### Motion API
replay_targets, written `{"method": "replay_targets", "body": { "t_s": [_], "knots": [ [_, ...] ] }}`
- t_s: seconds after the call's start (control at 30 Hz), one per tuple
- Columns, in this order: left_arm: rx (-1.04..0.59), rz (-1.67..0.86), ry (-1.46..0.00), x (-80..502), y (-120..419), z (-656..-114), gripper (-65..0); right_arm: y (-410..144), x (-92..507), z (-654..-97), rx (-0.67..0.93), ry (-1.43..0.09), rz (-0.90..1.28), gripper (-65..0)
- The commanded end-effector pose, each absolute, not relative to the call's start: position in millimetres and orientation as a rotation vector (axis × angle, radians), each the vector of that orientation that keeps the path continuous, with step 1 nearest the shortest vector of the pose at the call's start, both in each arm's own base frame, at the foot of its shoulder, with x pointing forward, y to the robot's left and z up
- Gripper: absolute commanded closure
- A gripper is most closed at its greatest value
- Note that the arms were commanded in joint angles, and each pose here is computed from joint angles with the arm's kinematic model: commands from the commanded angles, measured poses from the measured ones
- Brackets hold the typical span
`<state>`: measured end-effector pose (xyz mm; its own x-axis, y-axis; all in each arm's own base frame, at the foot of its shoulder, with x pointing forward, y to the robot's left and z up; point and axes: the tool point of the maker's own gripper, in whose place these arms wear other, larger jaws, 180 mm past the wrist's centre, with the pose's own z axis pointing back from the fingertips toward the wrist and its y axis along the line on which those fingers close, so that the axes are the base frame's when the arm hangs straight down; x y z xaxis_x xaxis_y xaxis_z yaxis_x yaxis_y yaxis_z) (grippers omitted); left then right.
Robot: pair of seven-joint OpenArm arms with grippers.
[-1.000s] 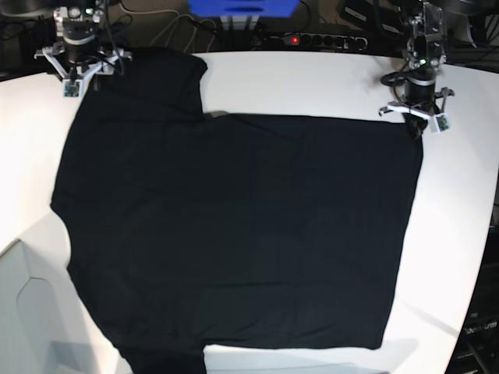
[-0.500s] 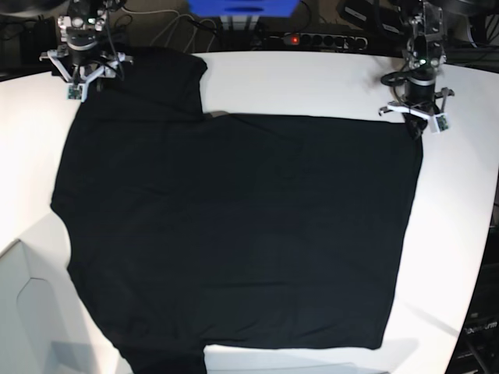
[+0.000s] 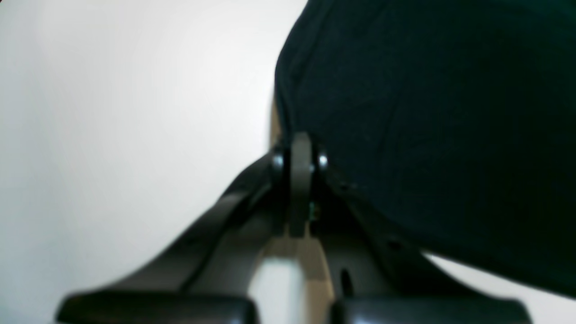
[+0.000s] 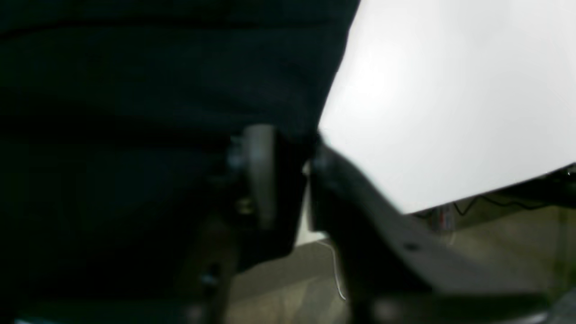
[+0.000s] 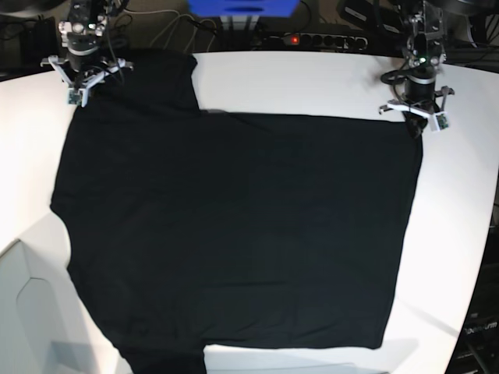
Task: Fold the T-shirt properly
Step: 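Close both grippers on the shirt's shoulder edge, then lift the shoulder edge with both grippers and pull it toward the hem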
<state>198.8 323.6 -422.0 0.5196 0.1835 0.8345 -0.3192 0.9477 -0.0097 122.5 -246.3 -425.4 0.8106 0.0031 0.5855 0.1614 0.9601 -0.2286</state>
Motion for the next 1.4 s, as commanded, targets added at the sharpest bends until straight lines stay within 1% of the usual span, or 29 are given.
{"method": "replay_targets", "body": {
  "t_s": [0.0,0.17,0.47,0.67,0.83,1.2,1.37],
  "knots": [
    [0.16,0.295,-0.951,192.6,326.3,-424.4,0.0,-248.4,109.1,-431.0,-0.281,-0.562,-0.078,0.0],
    [0.159,0.291,-0.948,189.0,325.1,-424.1,0.0,-248.2,115.8,-423.9,-0.283,-0.592,-0.075,0.0],
    [0.126,0.238,-1.025,195.8,304.4,-389.5,0.0,-241.1,148.7,-372.5,-0.293,-0.752,-0.051,0.0],
    [0.103,0.208,-1.081,202.8,291.8,-366.7,0.0,-240.1,156.2,-364.9,-0.294,-0.783,-0.05,0.0],
    [0.154,0.261,-1.123,205.9,313.1,-354.0,0.0,-246.6,180.7,-351.7,-0.311,-0.846,-0.03,0.0],
    [0.14,0.302,-1.268,252.6,315.1,-322.1,0.0,-256.6,249.9,-307.2,-0.342,-1.035,-0.023,0.0],
    [0.129,0.315,-1.343,278.7,316.0,-303.1,0.0,-261.4,285.5,-295.0,-0.339,-1.103,-0.056,0.0]
  ]
}}
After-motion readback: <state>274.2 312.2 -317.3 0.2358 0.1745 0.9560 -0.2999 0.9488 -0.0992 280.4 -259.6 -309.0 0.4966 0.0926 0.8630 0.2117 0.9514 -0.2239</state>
